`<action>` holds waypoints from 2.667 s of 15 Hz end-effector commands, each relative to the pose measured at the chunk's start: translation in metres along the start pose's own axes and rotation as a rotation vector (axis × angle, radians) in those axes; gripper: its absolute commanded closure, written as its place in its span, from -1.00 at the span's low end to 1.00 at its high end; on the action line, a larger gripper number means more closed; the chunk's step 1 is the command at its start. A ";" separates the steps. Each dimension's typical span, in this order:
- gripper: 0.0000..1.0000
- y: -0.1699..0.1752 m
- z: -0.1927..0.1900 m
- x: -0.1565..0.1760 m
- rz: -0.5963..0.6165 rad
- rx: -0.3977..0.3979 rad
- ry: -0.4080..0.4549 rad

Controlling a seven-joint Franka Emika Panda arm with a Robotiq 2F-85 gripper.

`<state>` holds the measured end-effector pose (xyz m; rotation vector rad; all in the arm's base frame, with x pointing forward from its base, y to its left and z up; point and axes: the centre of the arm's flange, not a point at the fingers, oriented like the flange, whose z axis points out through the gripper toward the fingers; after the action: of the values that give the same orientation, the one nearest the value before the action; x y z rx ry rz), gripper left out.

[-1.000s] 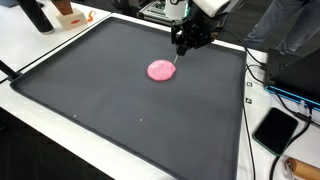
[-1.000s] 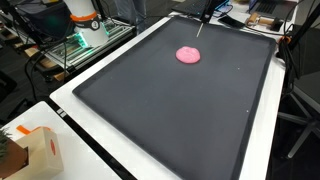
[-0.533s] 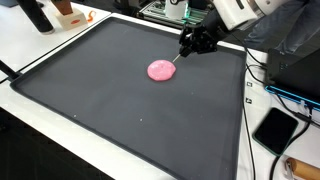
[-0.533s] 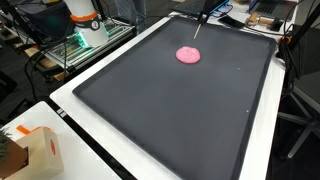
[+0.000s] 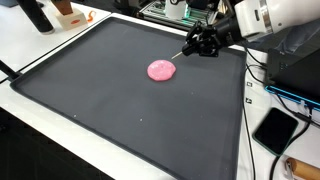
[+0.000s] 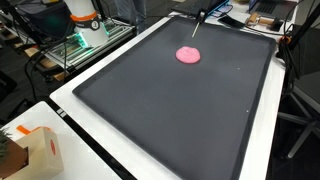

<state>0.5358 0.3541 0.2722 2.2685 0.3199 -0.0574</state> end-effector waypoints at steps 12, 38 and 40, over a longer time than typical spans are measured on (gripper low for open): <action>0.93 -0.031 0.011 0.017 0.183 -0.136 -0.030; 0.93 0.051 0.043 0.047 0.244 0.226 -0.089; 0.93 0.063 0.044 0.046 0.257 0.271 -0.093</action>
<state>0.6083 0.3095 0.2720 2.4726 -0.0256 -0.0505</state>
